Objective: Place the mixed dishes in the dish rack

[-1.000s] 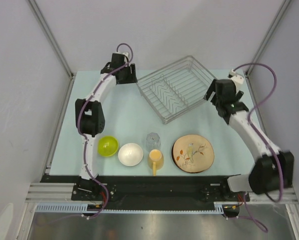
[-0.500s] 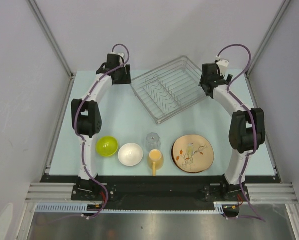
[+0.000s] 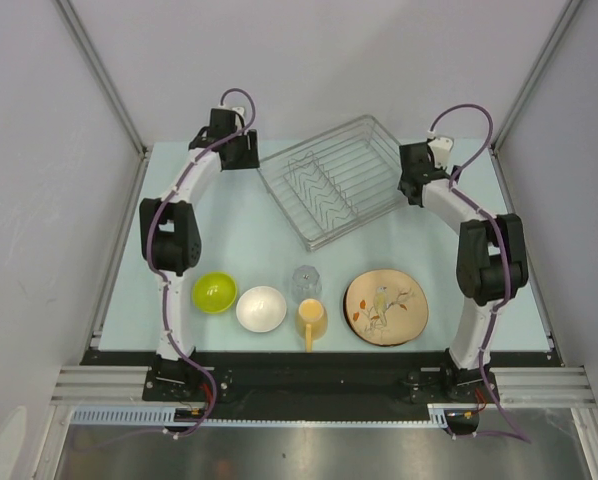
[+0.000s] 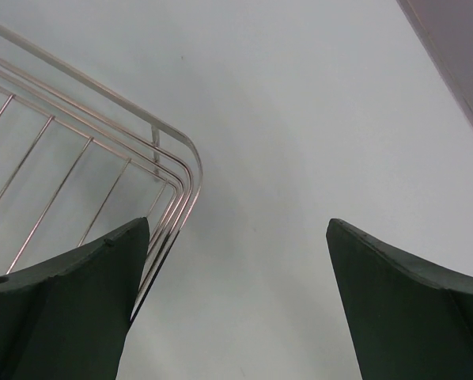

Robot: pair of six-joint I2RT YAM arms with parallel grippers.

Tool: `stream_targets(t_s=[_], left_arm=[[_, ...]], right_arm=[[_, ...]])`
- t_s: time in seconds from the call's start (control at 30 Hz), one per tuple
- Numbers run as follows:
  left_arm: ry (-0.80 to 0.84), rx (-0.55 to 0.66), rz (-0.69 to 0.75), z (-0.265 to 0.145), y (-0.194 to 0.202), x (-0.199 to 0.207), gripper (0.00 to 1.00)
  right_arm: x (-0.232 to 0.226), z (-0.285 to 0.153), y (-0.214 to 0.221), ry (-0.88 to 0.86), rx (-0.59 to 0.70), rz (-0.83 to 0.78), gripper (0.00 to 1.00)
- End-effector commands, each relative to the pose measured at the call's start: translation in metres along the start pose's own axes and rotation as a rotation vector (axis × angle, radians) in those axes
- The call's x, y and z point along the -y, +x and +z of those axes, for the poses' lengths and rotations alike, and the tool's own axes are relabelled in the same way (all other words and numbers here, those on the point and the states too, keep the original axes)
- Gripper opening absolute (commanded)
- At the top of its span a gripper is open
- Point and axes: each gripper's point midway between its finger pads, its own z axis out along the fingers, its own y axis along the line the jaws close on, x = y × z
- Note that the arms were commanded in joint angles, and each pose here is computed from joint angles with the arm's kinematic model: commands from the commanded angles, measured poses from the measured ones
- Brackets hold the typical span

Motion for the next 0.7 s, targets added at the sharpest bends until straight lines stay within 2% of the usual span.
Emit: stream_targets(t_s=[0.0,0.23,0.37,0.4,0.43,0.67], left_arm=[[-0.120,0.027,0.017,-0.018,-0.021,-0.039,0.68],[-0.131,0.052,0.011,-0.014,-0.032,-0.042,0.68],[-0.129,0.060,0.007,-0.006,-0.038,-0.040,0.68],[-0.122,0.089,0.003,-0.009,-0.051,-0.038,0.69],[-0.123,0.068,0.001,-0.002,-0.045,-0.039,0.68],[-0.072,0.127,0.039,-0.008,-0.067,-0.017,0.72]], right_arm=[[0.017,-0.031,0.016,0.029,-0.014,-0.046,1.00],[0.001,-0.084,0.046,-0.078,-0.029,-0.055,1.00],[-0.013,-0.105,0.073,-0.139,-0.078,-0.061,1.00],[-0.020,-0.112,0.079,-0.158,-0.083,-0.075,1.00],[-0.021,-0.116,0.087,-0.160,-0.097,-0.076,1.00],[-0.055,-0.158,0.111,-0.284,-0.125,-0.116,1.00]])
